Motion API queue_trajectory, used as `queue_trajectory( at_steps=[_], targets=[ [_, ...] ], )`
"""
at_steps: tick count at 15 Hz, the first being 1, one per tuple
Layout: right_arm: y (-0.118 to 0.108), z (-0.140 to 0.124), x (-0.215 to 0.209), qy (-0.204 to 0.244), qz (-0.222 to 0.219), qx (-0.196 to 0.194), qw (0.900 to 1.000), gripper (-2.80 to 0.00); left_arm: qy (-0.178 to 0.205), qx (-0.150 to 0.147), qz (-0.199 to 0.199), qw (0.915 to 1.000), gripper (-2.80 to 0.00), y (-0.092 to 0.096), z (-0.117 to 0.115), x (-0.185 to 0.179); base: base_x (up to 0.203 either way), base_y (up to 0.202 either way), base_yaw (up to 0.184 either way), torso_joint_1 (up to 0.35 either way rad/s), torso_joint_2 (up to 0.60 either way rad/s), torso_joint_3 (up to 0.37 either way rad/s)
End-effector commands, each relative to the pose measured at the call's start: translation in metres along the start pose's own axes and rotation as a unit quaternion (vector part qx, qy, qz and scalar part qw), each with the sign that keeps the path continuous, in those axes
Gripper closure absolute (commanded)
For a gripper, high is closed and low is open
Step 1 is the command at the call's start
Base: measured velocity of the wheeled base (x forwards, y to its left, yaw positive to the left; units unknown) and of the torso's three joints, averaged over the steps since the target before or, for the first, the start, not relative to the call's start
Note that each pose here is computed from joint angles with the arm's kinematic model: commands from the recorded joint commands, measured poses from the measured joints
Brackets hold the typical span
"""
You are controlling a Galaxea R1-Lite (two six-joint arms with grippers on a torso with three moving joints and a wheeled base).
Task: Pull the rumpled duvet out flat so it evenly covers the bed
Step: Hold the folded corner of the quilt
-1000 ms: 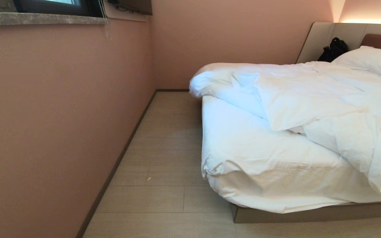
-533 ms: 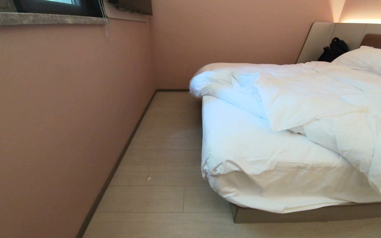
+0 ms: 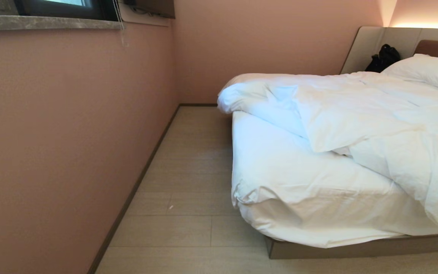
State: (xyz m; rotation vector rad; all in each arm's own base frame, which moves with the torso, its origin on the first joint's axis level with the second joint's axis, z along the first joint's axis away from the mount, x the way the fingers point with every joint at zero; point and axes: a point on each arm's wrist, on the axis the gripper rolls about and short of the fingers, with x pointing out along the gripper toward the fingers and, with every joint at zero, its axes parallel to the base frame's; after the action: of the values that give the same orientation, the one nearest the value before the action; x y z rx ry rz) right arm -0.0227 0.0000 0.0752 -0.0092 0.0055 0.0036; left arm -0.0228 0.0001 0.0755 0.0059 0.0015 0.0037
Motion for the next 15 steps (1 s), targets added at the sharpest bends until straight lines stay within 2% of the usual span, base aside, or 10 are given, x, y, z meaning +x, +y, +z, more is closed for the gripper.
queue_trajectory(
  at_steps=[1,15],
  targets=[
    [0.0,0.0003,-0.0001,0.0,0.0,0.001,1.0,0.0,0.0,-0.002,0.0,1.0,0.0,0.0,-0.0002,0.0,0.175,0.0,-0.001,0.007,0.0,0.007],
    [0.0,0.0004,-0.0001,-0.001,0.0,0.004,1.0,0.0,0.001,-0.003,-0.001,1.0,0.0,0.0,-0.0004,0.0,0.196,0.0,-0.001,0.003,0.0,0.004]
  ],
)
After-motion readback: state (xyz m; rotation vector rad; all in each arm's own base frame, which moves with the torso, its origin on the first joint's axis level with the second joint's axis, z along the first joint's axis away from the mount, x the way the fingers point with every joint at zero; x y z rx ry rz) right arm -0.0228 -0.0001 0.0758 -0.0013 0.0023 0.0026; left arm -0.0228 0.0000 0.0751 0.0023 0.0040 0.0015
